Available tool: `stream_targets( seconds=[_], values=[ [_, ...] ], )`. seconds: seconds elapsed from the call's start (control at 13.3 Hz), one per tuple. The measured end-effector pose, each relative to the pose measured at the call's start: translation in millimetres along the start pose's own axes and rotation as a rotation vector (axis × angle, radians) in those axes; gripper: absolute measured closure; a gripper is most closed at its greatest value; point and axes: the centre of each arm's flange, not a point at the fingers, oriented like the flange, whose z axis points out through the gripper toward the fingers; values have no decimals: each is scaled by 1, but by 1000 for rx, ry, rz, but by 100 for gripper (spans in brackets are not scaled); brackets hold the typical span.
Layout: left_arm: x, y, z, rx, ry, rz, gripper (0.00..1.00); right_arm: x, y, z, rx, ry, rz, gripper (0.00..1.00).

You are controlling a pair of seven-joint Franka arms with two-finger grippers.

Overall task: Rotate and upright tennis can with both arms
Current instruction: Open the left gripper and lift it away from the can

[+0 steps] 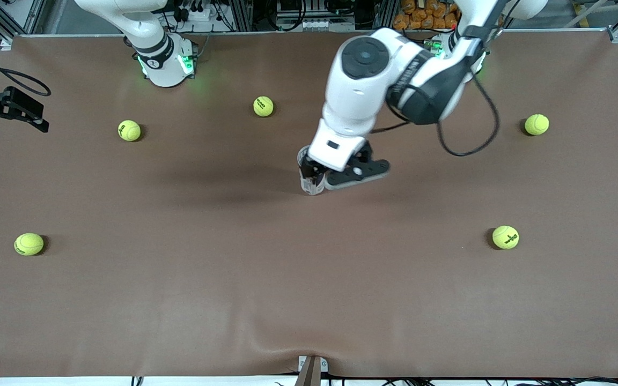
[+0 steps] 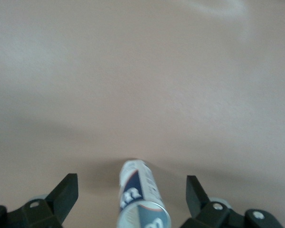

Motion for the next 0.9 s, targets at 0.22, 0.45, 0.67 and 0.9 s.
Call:
stream_targets(
  seconds=[0.22,0.45,0.67,0.9],
  values=[
    [26,-20,-9,1,9,9,0,0,0,0,0,0,0,0],
    [52,-42,-9,8,14,34,0,0,1,0,0,0,1,0],
    [79,-66,-10,12,11,36,0,0,2,0,0,-2,3,0],
    [97,-85,-14,-1,-5,32,0,0,2,0,0,-2,3,0]
  ],
)
